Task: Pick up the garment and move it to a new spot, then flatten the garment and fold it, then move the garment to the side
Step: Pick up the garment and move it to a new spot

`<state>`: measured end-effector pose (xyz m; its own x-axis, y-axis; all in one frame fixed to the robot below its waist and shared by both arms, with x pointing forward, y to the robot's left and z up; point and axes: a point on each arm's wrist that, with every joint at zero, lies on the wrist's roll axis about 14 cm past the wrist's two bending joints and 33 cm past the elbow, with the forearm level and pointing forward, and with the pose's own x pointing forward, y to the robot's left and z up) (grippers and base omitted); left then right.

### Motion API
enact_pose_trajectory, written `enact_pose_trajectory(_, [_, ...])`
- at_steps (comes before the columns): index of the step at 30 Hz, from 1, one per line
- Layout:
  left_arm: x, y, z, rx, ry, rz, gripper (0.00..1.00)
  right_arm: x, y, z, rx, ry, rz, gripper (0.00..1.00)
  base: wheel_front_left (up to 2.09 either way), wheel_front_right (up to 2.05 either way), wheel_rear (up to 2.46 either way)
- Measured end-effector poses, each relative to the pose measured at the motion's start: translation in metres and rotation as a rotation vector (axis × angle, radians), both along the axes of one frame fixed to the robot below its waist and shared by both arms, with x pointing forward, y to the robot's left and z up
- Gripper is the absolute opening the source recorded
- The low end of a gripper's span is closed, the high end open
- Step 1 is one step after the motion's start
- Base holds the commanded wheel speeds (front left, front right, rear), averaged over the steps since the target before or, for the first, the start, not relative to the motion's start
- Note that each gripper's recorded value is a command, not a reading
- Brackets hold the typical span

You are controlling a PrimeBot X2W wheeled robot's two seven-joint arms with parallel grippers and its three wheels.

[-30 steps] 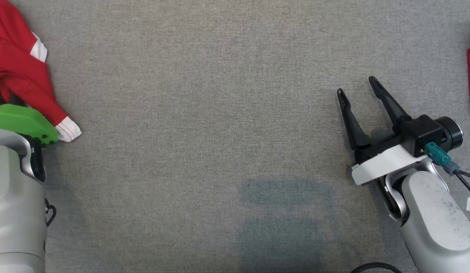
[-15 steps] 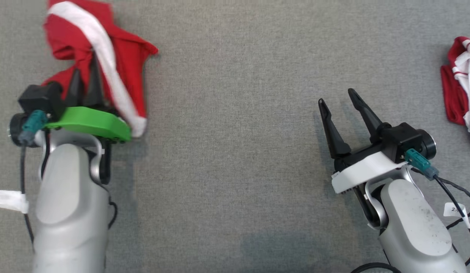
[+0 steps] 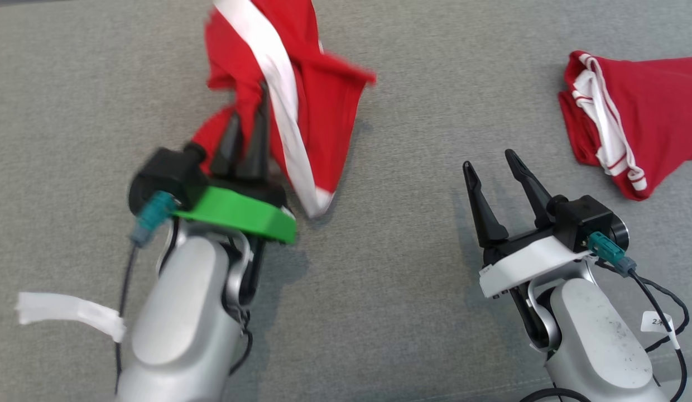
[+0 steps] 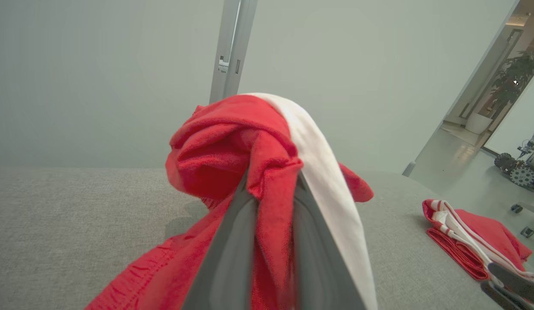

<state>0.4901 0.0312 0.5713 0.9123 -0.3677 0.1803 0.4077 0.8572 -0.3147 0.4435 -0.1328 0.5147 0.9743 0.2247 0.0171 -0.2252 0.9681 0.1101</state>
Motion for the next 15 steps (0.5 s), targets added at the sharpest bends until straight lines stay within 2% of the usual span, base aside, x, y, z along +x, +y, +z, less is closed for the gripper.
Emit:
enact_pose_trajectory(3, [-0.016, -0.017, -0.039, 0.061, 0.097, -0.044, 0.0, -0.004, -0.009, 0.003, -0.003, -0.002, -0.026, 1.0, 0.0, 0.0, 0.0])
enact_pose_trajectory(4, [-0.023, -0.019, -0.054, 0.09, 0.136, -0.048, 0.45, -0.005, -0.011, 0.003, -0.005, -0.003, -0.032, 1.0, 0.0, 0.0, 0.0])
enact_pose_trajectory(5, [-0.029, -0.019, -0.069, 0.116, 0.175, -0.048, 1.0, -0.007, -0.013, 0.004, -0.007, -0.003, -0.037, 1.0, 0.0, 0.0, 0.0])
enact_pose_trajectory(9, [-0.045, -0.006, -0.1, 0.185, 0.258, -0.012, 1.0, -0.011, -0.017, 0.011, -0.008, -0.019, -0.049, 1.0, 0.0, 0.0, 0.0])
enact_pose_trajectory(15, [-0.058, 0.031, -0.1, 0.217, 0.26, 0.097, 1.0, -0.024, -0.019, 0.02, -0.001, -0.034, -0.059, 1.0, 0.0, 0.0, 0.0])
